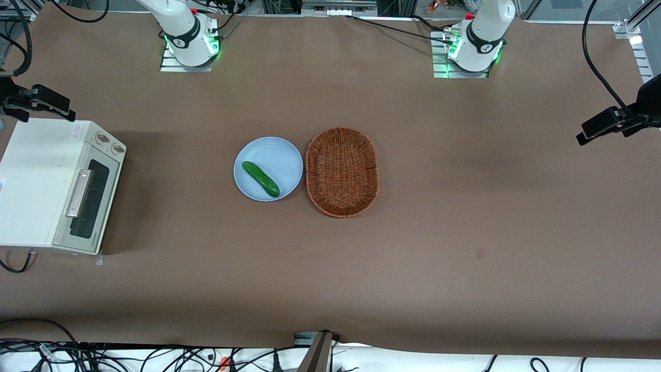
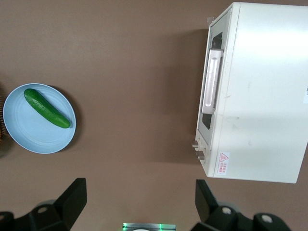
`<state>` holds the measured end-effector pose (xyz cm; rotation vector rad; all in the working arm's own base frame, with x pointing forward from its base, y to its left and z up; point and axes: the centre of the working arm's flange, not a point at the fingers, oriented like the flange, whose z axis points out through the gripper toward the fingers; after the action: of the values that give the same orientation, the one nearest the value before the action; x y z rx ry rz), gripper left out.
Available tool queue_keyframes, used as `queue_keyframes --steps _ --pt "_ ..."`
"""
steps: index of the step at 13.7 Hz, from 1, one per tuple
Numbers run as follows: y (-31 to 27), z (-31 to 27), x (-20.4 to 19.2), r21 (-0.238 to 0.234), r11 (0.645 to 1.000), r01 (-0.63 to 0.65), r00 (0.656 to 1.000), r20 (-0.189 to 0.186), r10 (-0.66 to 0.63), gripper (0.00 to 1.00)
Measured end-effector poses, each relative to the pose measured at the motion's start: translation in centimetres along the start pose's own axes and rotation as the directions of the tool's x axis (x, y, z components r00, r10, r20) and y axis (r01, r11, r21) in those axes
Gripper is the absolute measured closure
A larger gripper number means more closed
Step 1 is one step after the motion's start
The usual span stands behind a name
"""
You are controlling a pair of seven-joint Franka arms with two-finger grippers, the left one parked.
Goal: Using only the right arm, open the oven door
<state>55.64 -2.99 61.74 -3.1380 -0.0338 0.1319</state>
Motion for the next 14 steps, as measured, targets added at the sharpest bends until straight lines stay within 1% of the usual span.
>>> queue_keyframes --steps 7,14 --pt "0.00 0.08 0.04 -0.001 1.000 0.000 1.000 0.002 0.000 0.00" --pt "-0.09 0.97 0.41 -0.001 1.000 0.001 1.000 0.028 -0.001 0.00"
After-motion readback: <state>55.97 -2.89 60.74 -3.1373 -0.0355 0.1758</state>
